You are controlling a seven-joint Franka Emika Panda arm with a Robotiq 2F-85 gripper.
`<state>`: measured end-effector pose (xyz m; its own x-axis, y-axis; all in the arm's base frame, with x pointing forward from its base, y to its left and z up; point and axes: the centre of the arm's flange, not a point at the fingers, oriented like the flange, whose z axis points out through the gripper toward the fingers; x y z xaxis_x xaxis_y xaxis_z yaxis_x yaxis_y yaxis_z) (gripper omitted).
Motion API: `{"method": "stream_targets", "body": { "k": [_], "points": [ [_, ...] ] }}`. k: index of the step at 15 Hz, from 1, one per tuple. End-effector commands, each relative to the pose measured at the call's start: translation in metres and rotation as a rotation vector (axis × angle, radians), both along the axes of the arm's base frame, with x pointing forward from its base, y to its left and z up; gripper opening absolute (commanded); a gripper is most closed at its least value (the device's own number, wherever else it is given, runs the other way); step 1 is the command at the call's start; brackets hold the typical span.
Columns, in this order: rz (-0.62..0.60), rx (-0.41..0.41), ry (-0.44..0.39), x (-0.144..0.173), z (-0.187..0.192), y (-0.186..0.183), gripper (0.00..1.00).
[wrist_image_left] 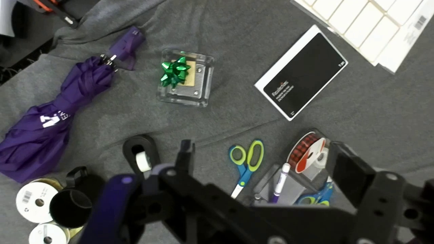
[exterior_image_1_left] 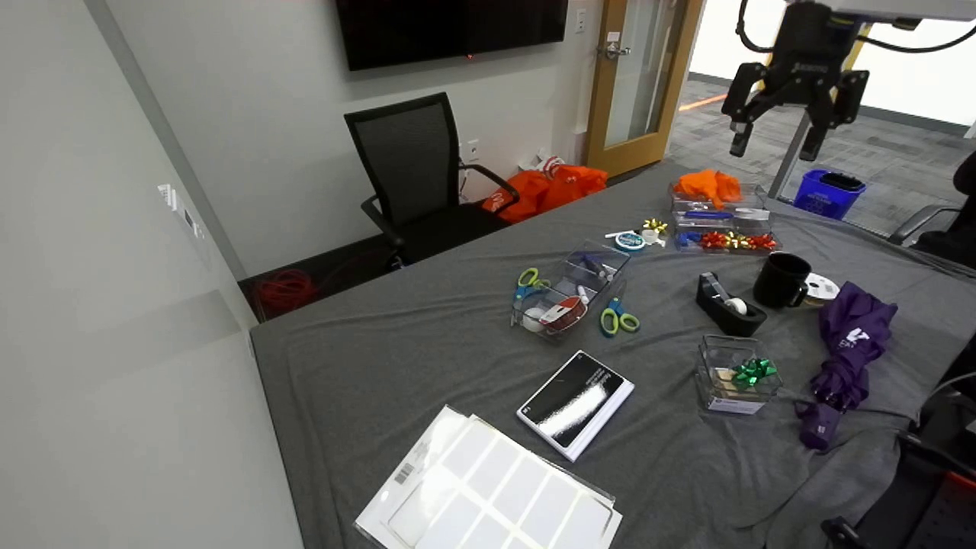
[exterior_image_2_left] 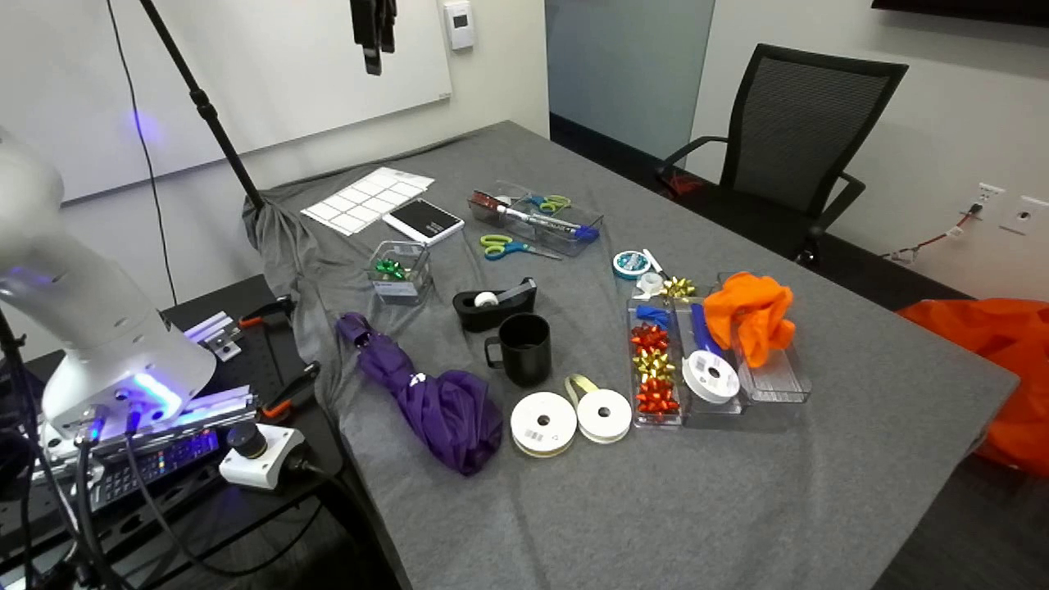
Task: Move one red ribbon to the left tray
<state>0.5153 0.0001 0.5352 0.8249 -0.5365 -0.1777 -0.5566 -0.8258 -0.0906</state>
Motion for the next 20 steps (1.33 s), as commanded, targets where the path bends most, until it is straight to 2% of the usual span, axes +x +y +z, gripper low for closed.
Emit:
{"method": "stream_targets", "body": {
  "k": [1, 4, 8, 10, 12, 13, 20],
  "points": [
    [0.006, -0.017, 0.053, 0.019, -0.025, -0.070, 1.00],
    [-0.013, -0.016, 0.067, 0.032, -0.044, -0.113, 1.00],
    [-0.003, -0.046, 0.026, 0.058, -0.069, -0.142, 1.00],
    [0.013, -0.102, -0.016, 0.071, -0.079, -0.151, 1.00],
    [0.045, -0.216, -0.064, 0.082, -0.091, -0.161, 1.00],
    [0.012, -0.150, -0.027, 0.067, -0.082, -0.150, 1.00],
    [0.015, -0.161, -0.031, 0.070, -0.086, -0.150, 1.00]
  ]
}}
